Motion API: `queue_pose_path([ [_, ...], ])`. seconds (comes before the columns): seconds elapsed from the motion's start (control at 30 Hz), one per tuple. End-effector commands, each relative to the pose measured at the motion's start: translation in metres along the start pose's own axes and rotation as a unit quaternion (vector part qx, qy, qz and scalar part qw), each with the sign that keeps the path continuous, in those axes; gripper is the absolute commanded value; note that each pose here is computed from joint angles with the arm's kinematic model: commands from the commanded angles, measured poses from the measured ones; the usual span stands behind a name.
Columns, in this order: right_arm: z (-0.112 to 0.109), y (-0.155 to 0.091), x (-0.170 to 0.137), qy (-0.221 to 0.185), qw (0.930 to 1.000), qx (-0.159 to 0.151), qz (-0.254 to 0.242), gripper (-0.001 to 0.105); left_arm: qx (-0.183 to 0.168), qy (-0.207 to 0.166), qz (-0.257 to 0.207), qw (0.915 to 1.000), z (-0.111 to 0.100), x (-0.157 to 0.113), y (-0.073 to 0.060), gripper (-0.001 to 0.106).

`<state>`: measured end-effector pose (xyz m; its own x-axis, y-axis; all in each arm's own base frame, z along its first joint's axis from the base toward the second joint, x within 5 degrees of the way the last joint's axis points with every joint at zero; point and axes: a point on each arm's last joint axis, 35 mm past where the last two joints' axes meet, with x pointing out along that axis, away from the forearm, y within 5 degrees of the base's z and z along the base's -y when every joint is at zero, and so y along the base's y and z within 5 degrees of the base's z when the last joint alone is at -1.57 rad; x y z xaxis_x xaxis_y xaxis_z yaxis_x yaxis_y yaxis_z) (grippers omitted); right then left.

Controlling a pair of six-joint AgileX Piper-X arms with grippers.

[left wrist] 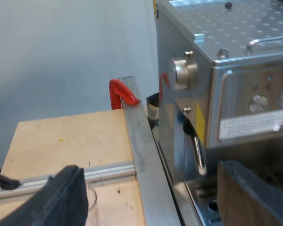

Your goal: Pour the beans into the coffee machine

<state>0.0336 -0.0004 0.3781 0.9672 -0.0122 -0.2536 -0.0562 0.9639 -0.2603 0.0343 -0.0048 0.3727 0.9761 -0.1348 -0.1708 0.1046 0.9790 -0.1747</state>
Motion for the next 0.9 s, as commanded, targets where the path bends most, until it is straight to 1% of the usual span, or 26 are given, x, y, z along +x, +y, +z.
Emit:
queue_pose_path([
  [0.03,-0.003,0.0,-0.014,-0.014,0.9999,-0.006,-0.002,0.078,-0.001,-0.015,-0.001,0.9999,-0.008,-0.023,-0.004,0.061],
  [0.13,-0.011,0.002,-0.029,-0.025,0.9997,-0.005,-0.006,0.078,0.001,-0.026,-0.001,0.9997,-0.015,-0.039,-0.005,0.061],
  [0.27,-0.022,0.004,-0.047,-0.048,0.9987,-0.004,-0.012,0.078,-0.004,0.006,0.005,1.0,-0.023,-0.038,-0.004,0.061],
  [0.4,-0.026,0.005,-0.042,-0.036,0.9993,-0.003,-0.009,0.078,-0.01,0.04,0.016,0.999,-0.027,-0.047,-0.005,0.061],
  [0.47,-0.029,0.006,-0.041,-0.025,0.9997,-0.003,-0.004,0.078,-0.01,0.047,0.02,0.9986,-0.028,-0.047,-0.005,0.061],
  [0.6,-0.034,0.009,-0.031,-0.02,0.9997,-0.003,0.011,0.078,-0.011,0.051,0.022,0.9984,-0.03,-0.046,-0.004,0.061],
  [0.67,-0.039,0.011,-0.022,-0.018,0.9996,-0.003,0.021,0.078,-0.017,0.059,0.032,0.9976,-0.035,-0.039,-0.001,0.061],
  [0.77,-0.047,0.015,-0.007,-0.014,0.9995,-0.004,0.029,0.078,-0.022,0.071,0.034,0.9967,-0.044,-0.028,0.002,0.061],
  [0.9,-0.062,0.02,0.008,0.014,0.999,-0.004,0.042,0.078,-0.025,0.087,0.036,0.9952,-0.059,-0.01,0.008,0.061],
])
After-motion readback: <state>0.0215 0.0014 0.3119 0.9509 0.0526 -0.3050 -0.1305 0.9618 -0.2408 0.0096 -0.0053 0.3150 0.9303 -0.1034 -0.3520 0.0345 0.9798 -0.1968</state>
